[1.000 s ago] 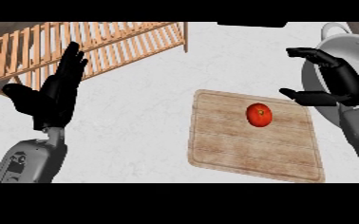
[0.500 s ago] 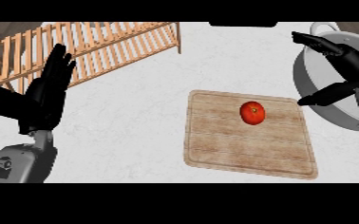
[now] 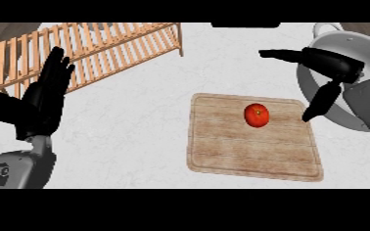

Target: Pick the tomato from the cutting board and place it in the pot

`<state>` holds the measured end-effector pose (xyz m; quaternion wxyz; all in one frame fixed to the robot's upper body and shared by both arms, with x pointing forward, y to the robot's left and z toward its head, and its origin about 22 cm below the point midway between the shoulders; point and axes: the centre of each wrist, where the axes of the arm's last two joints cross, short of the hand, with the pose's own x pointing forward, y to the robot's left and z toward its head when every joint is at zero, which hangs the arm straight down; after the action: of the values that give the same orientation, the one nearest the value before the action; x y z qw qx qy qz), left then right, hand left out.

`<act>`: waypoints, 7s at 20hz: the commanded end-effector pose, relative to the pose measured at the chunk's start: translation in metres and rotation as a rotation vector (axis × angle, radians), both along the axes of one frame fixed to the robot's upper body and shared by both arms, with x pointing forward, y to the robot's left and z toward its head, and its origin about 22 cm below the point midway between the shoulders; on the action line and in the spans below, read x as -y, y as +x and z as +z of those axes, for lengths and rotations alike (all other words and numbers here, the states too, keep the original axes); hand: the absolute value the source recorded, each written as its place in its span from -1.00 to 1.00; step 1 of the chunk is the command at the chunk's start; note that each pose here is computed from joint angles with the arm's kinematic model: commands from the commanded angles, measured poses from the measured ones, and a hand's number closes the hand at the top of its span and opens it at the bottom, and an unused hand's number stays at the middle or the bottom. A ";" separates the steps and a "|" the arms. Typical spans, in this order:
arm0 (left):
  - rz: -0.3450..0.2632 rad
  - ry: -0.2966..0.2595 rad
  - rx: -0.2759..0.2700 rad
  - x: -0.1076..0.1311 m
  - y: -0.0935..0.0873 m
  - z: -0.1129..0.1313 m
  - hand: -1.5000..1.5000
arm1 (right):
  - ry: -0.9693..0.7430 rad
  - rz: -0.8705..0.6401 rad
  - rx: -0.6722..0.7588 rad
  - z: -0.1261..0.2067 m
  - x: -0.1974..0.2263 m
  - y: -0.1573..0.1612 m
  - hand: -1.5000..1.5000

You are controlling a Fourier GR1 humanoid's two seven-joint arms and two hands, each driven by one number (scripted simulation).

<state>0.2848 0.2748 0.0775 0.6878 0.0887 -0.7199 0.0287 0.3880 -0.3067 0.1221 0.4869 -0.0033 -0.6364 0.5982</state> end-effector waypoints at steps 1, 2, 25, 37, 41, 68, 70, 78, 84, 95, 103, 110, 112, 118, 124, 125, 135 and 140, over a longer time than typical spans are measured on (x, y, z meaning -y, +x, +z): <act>0.014 0.001 -0.006 -0.019 0.005 0.000 0.00 | -0.167 0.067 -0.035 0.013 -0.036 -0.004 -1.00; 0.002 -0.006 -0.014 0.007 0.000 0.003 0.00 | -0.167 0.065 -0.050 -0.010 -0.032 -0.015 -1.00; -0.004 -0.016 0.010 0.007 -0.006 -0.004 0.00 | -0.298 -0.037 -0.089 -0.073 -0.054 -0.031 -1.00; -0.004 0.005 0.000 0.001 0.017 0.001 0.00 | -0.326 -0.069 -0.068 -0.079 -0.064 -0.014 -1.00; -0.003 -0.006 0.012 0.001 -0.001 0.021 0.00 | -0.365 0.035 -0.021 -0.116 -0.071 -0.029 1.00; 0.029 -0.002 -0.007 0.003 -0.005 0.001 0.00 | -0.128 -0.431 0.143 -0.051 -0.120 -0.206 1.00; 0.056 -0.007 0.004 -0.012 -0.005 0.003 0.00 | -0.017 -0.529 0.229 -0.034 -0.105 -0.209 1.00; 0.019 -0.020 0.002 -0.015 -0.002 0.018 0.00 | 0.196 -0.829 0.500 0.034 -0.077 -0.232 1.00; 0.006 -0.010 -0.002 0.004 -0.003 0.027 0.00 | 0.216 -0.958 0.573 0.053 -0.027 -0.215 1.00; -0.013 -0.034 -0.005 -0.009 0.012 0.014 0.00 | 0.337 -1.056 0.442 0.056 0.050 -0.141 1.00; -0.004 0.005 0.012 -0.004 0.000 0.007 0.00 | 0.055 -1.114 0.648 0.037 0.097 -0.116 1.00; -0.033 -0.005 0.002 -0.002 0.007 0.012 0.00 | -0.093 -1.203 0.704 0.008 0.126 -0.063 1.00; -0.017 0.005 0.021 0.001 0.012 0.006 0.00 | -0.111 -1.167 0.666 -0.042 0.117 -0.060 1.00; -0.034 0.002 0.010 0.004 -0.003 0.019 0.00 | -0.013 -1.236 0.462 -0.042 0.136 -0.031 1.00; -0.031 0.009 0.020 0.010 0.007 0.021 0.00 | 0.121 -1.130 0.294 -0.062 0.153 -0.037 -1.00; -0.036 -0.001 0.005 0.004 0.009 0.021 0.00 | 0.149 -1.125 0.261 -0.079 0.139 -0.034 -1.00; -0.011 0.002 0.013 -0.001 0.005 -0.001 0.00 | 0.697 -1.128 0.282 -0.049 0.179 -0.043 -1.00; -0.026 0.001 0.011 0.007 0.007 0.007 0.00 | 0.770 -1.169 0.279 -0.030 0.222 -0.072 -1.00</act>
<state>0.2911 0.2674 0.0822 0.6840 0.0797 -0.7248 0.0231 0.3336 -0.5017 0.0774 0.6161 -0.2588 -0.7439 0.0012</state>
